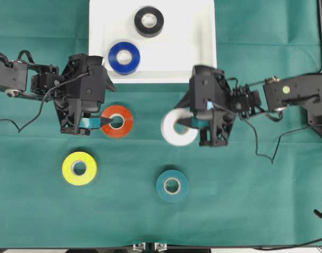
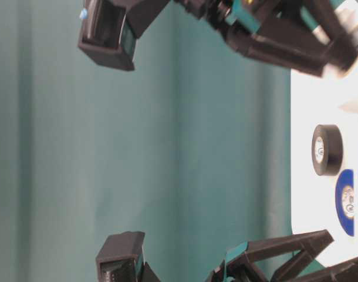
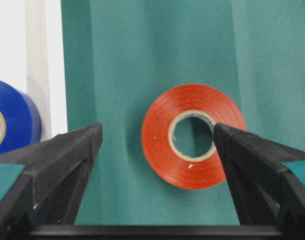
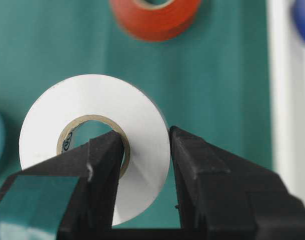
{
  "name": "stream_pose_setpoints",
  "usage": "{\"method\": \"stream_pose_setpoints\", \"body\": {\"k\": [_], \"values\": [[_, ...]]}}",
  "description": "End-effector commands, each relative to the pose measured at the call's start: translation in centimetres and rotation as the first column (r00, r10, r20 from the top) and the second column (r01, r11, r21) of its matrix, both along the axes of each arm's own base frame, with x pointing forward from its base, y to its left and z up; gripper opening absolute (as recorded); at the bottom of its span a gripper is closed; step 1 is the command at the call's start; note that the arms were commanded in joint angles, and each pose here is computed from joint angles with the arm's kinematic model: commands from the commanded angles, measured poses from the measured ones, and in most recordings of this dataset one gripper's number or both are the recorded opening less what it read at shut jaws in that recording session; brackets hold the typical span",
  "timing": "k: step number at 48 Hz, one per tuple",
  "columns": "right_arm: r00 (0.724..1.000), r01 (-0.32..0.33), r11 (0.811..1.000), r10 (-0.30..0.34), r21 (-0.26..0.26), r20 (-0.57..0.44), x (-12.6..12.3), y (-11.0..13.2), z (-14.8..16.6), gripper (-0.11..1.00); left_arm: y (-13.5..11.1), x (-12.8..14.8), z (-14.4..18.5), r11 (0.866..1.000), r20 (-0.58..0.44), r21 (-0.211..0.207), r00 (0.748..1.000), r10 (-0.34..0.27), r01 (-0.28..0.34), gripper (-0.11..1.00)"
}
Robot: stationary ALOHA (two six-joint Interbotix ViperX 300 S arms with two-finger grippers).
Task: Put the tape alternately from left to right into the white case.
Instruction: 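Carry the white roll into the white tray and release it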
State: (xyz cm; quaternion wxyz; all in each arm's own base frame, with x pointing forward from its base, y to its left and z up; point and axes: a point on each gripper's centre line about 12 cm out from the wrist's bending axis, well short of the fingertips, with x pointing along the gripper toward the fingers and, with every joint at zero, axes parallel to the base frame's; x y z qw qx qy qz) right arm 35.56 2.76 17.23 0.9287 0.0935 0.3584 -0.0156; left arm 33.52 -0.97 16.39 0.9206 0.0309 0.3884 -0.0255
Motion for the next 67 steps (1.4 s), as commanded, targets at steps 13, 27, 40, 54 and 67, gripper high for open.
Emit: {"method": "stream_pose_setpoints", "body": {"k": [13,27,40,54,67], "values": [[0.991,0.115,0.993,-0.112,-0.037,0.075,1.2,-5.4,2.1,0.31,-0.2,0.5,1.3,1.000,0.046,-0.004,0.999,-0.004,0.004,0.66],[0.974,0.212,0.977,-0.209,-0.029,0.089,2.1,-9.6,1.3,0.31,-0.3,0.5,1.3,1.000,0.046,-0.004,0.999,-0.005,0.006,0.66],[0.961,0.268,0.963,-0.265,-0.028,0.079,3.2,-12.2,0.3,0.31,-0.4,0.5,1.3,1.000,0.046,-0.004,0.999,-0.010,0.010,0.66],[0.954,0.297,0.954,-0.295,-0.037,0.053,3.9,-14.0,-1.0,0.31,-0.5,0.6,1.4,1.000,0.047,-0.004,0.999,-0.013,0.013,0.66],[0.949,0.314,0.949,-0.313,-0.038,0.031,4.3,-14.9,-2.1,0.31,-0.5,0.6,1.3,1.000,0.044,-0.003,0.999,-0.013,0.013,0.66]]}}
